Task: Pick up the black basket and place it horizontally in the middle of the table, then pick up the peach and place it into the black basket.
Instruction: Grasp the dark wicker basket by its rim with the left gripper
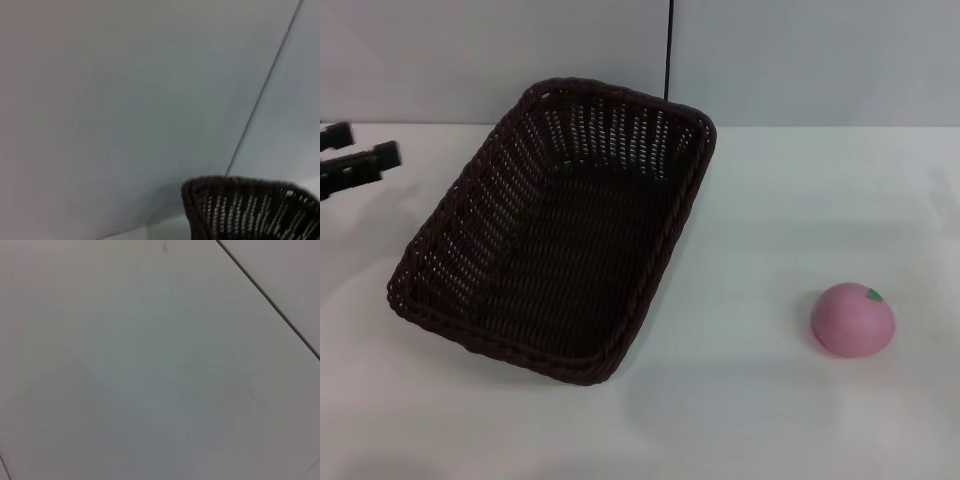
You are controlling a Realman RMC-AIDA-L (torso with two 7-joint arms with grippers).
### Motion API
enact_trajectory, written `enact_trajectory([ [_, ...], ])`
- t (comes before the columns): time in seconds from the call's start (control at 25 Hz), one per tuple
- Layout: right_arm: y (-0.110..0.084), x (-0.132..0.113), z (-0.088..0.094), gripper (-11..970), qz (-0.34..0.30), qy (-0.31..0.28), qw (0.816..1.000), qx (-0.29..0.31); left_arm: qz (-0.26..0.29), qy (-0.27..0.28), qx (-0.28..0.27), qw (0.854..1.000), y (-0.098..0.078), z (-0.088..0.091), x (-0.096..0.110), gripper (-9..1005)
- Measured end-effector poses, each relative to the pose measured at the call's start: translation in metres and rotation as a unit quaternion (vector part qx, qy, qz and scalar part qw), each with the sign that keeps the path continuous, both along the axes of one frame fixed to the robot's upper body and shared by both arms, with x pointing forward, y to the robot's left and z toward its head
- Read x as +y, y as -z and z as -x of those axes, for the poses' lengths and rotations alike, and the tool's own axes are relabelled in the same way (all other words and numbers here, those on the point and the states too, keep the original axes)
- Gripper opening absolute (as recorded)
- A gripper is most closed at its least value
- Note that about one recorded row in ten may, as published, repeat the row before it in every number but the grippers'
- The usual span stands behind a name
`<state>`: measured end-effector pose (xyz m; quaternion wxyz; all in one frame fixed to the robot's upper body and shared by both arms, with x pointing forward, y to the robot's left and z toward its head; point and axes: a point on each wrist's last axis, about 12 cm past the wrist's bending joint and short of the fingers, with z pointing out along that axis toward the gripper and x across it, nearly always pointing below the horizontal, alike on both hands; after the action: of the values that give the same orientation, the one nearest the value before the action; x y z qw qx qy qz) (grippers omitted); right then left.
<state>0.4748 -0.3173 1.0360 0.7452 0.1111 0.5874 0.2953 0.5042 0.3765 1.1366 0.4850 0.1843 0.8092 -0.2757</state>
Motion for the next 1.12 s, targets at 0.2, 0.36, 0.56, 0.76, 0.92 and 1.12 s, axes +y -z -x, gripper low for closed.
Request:
enact_trajectory([
  [0.2, 0.0, -0.001, 0.002, 677, -0.001, 0.002, 1.0, -0.001, -0.081, 0.02, 0.039, 0.996, -0.03, -0.028, -0.027, 831],
  [0.36, 0.001, -0.002, 0.004, 677, -0.006, 0.003, 1.0, 0.001, -0.117, 0.065, 0.1, 0.986, -0.054, -0.051, -0.061, 830],
  [0.56, 0.001, -0.002, 0.005, 677, -0.007, 0.004, 1.0, 0.001, -0.187, 0.052, 0.142, 0.971, -0.06, -0.068, -0.086, 830],
  [0.76, 0.002, -0.004, 0.005, 677, -0.008, 0.008, 1.0, 0.003, -0.236, 0.033, 0.159, 0.958, -0.059, -0.079, -0.101, 830],
  [0.92, 0.002, -0.004, 0.006, 676, -0.009, 0.01, 1.0, 0.005, -0.284, 0.029, 0.183, 0.941, -0.054, -0.087, -0.116, 829],
  [1.12, 0.001, -0.006, 0.006, 676, -0.011, 0.009, 1.0, 0.002, -0.292, 0.046, 0.207, 0.933, -0.044, -0.09, -0.129, 826],
])
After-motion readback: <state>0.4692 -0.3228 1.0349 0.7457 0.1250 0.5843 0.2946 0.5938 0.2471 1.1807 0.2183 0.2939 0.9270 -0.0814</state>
